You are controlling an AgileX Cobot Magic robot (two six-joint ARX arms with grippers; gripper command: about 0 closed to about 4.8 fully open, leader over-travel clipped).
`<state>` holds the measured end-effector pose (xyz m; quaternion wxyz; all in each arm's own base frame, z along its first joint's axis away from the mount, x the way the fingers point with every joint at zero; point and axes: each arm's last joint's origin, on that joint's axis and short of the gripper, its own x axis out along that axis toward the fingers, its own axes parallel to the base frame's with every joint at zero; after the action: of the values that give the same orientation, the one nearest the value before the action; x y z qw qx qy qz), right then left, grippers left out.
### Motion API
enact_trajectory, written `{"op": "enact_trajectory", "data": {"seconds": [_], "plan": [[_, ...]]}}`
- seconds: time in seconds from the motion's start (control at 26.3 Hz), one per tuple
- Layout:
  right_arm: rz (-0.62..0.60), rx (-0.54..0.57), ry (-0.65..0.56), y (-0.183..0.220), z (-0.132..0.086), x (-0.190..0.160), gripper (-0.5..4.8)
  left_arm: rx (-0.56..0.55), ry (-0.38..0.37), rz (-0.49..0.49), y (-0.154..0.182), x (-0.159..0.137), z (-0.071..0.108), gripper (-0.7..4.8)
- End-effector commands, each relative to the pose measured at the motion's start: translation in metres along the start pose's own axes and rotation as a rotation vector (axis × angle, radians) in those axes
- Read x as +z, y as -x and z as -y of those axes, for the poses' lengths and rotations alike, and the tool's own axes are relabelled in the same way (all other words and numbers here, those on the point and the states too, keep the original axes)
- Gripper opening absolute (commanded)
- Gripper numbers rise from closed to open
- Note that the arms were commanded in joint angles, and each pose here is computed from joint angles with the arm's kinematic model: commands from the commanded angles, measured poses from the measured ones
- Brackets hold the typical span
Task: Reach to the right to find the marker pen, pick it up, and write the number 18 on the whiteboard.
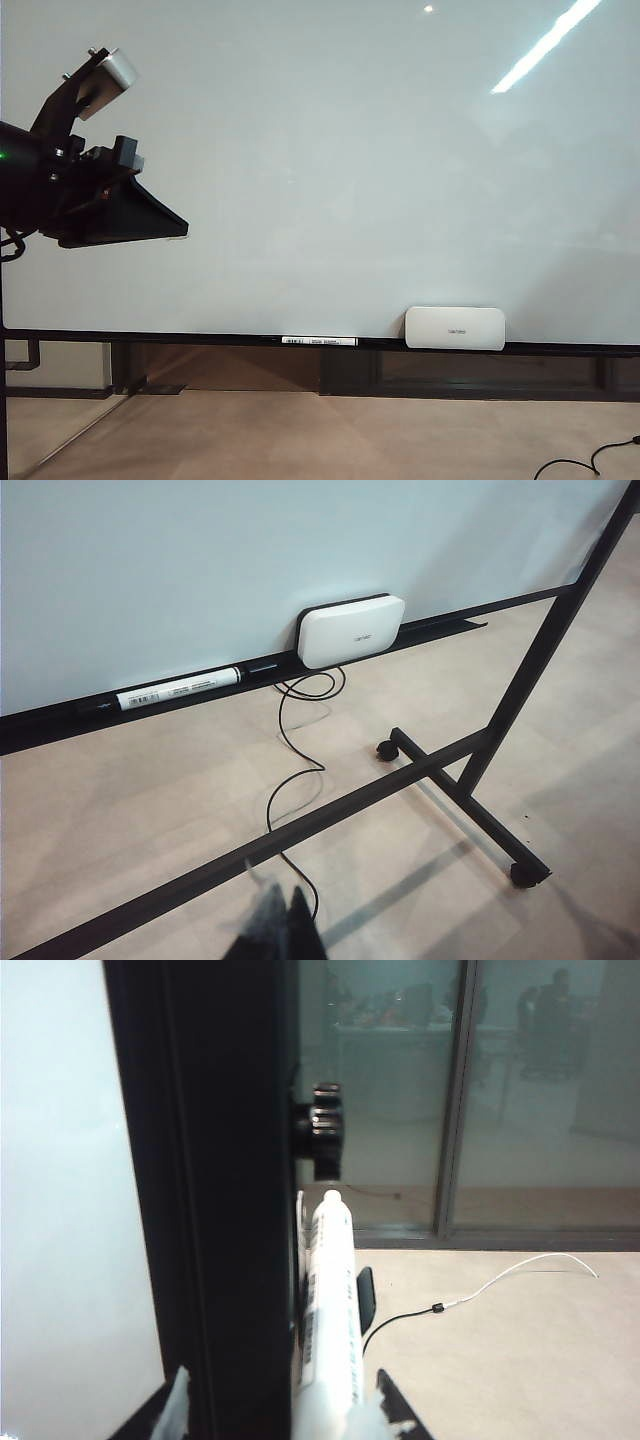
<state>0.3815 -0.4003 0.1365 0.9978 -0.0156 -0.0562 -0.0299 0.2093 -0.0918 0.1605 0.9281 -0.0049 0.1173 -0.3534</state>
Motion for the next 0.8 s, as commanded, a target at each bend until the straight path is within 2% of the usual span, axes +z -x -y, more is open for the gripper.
{"op": "enact_trajectory", "data": {"seconds": [0.04,0.46,0.57,0.8], "plan": [[0.016,-0.027,0.024,0.0004,0.0025,0.0055,2.3,0.002,-0.013,0.011,-0.0002,0.0022,-0.0001,-0.05],[0.017,-0.027,0.026,0.0002,0.0027,0.0061,2.29,0.002,-0.012,0.01,-0.0002,0.0021,-0.0001,-0.05],[0.017,-0.028,0.026,0.0002,0.0027,0.0061,2.04,0.002,-0.011,0.01,-0.0002,0.0021,-0.0001,-0.05],[0.019,-0.03,0.027,0.0002,0.0028,0.0062,2.02,0.001,-0.007,0.009,-0.0002,0.002,-0.0001,-0.05]]}}
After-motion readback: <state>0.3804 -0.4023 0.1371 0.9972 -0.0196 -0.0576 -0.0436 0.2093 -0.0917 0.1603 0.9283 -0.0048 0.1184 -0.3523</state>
